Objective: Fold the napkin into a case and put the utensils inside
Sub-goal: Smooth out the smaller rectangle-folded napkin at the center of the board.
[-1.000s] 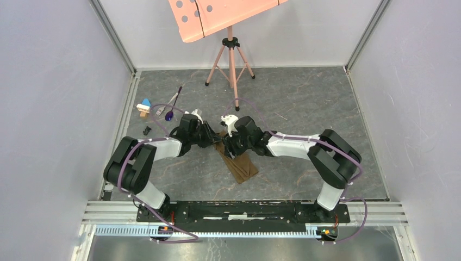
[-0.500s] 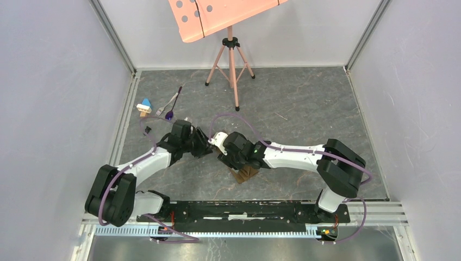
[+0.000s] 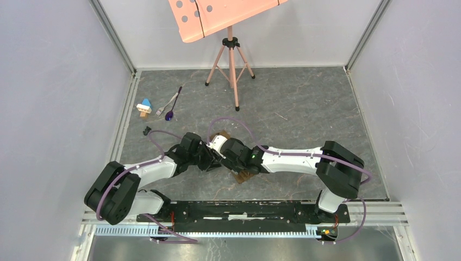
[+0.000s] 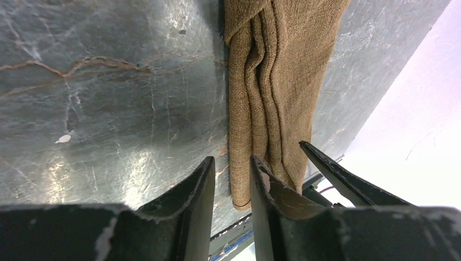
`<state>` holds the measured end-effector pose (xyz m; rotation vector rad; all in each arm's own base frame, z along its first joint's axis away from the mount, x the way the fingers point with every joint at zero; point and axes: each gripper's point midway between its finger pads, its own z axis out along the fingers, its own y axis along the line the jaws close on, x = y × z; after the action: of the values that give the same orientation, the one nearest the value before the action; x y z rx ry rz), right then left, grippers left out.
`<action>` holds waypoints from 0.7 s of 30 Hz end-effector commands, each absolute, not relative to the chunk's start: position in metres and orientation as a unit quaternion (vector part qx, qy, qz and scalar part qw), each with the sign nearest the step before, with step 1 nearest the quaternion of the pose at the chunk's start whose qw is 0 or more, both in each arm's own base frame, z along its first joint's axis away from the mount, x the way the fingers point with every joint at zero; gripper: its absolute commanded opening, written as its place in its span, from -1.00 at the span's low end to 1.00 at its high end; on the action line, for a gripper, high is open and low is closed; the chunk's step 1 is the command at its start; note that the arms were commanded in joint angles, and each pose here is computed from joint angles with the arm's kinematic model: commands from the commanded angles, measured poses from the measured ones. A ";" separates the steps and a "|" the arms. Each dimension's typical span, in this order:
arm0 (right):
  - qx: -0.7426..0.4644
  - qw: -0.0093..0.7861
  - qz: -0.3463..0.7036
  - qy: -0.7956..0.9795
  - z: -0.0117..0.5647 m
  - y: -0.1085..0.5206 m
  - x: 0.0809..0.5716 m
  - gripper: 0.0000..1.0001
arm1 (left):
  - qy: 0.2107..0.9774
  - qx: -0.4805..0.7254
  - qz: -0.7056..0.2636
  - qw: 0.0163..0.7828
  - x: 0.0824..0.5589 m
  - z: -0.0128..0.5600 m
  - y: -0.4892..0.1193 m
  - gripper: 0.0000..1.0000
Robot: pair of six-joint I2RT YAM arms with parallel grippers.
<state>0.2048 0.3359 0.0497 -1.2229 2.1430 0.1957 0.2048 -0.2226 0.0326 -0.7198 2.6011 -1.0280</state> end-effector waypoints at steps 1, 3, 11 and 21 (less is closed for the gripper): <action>-0.450 0.344 0.054 0.823 0.045 0.333 0.211 -0.05 | 0.875 -0.290 -0.363 0.135 0.209 0.032 -0.227 -0.31; -0.450 0.343 0.053 0.823 0.043 0.333 0.211 -0.06 | 0.870 -0.301 -0.366 0.132 0.207 0.029 -0.226 -0.33; -0.453 0.341 0.070 0.821 0.040 0.338 0.207 0.03 | 0.863 -0.319 -0.377 0.110 0.202 0.017 -0.232 -0.29; -0.454 0.334 0.069 0.823 0.030 0.336 0.202 0.10 | 0.863 -0.334 -0.363 0.110 0.199 0.009 -0.227 -0.37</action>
<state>0.2024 0.3293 0.0311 -1.2086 2.1566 0.1597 0.2009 -0.2319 0.0184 -0.9006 2.5407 -1.1117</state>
